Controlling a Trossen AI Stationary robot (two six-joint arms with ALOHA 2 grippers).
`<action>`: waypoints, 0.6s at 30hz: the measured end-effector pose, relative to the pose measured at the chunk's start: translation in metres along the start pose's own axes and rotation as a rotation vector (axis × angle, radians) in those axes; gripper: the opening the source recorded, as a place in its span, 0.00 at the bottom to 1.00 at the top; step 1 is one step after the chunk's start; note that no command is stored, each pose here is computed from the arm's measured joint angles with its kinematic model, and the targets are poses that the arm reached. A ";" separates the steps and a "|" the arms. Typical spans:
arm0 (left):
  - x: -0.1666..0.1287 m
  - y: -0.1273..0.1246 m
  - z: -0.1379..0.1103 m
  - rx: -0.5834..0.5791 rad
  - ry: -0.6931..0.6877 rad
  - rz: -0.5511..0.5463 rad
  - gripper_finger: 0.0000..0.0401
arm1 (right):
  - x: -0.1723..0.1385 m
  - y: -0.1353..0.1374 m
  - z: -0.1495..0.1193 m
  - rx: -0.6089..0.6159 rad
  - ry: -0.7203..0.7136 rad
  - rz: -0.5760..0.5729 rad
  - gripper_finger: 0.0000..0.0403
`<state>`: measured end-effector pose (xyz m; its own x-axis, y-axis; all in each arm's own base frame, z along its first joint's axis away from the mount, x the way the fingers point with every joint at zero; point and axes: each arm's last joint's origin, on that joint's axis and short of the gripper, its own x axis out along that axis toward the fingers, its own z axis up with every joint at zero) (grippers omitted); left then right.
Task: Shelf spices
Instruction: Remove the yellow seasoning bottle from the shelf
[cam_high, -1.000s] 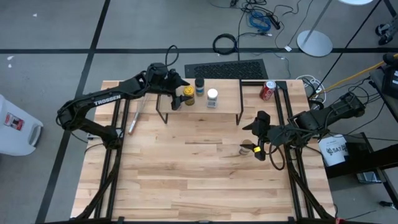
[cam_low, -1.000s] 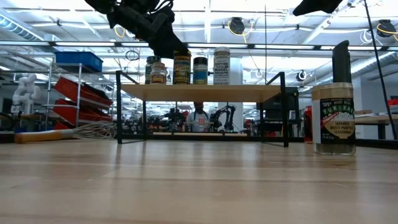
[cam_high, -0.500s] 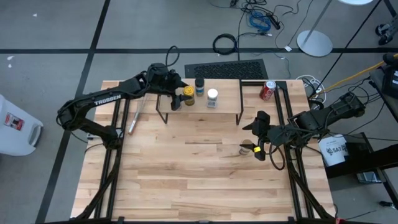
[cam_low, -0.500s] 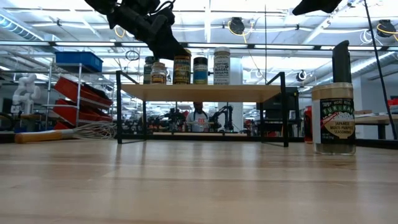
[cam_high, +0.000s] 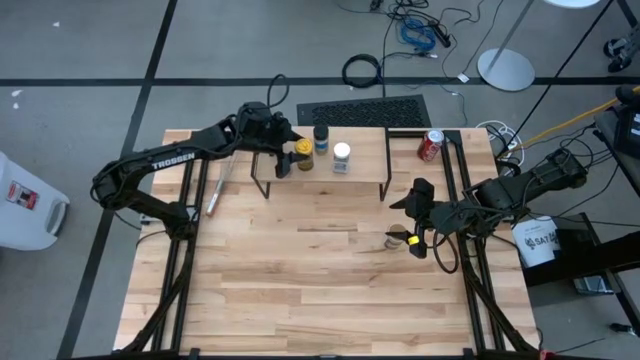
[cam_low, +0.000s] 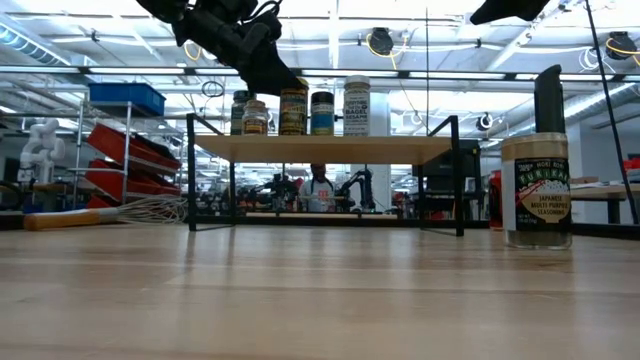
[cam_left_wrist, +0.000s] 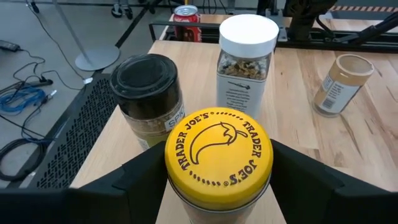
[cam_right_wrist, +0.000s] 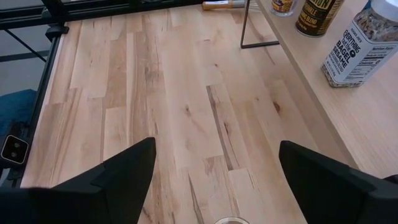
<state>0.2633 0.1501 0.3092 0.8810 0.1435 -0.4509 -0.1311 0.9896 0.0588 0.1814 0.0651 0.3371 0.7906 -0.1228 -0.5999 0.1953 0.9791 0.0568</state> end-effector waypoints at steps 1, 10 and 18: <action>0.000 -0.001 0.000 0.002 -0.001 -0.003 0.65 | 0.000 0.000 0.000 0.000 0.000 0.000 0.82; -0.004 -0.013 0.008 0.027 -0.037 -0.029 0.65 | 0.000 0.000 0.000 0.000 0.001 -0.001 0.82; -0.017 -0.034 0.028 0.046 -0.105 -0.075 0.65 | 0.000 0.000 0.000 -0.001 0.001 -0.001 0.82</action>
<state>0.2651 0.1145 0.3399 0.9305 0.0667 -0.3602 -0.0443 0.9966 0.0700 0.1813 0.0650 0.3370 0.7897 -0.1236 -0.6009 0.1957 0.9791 0.0558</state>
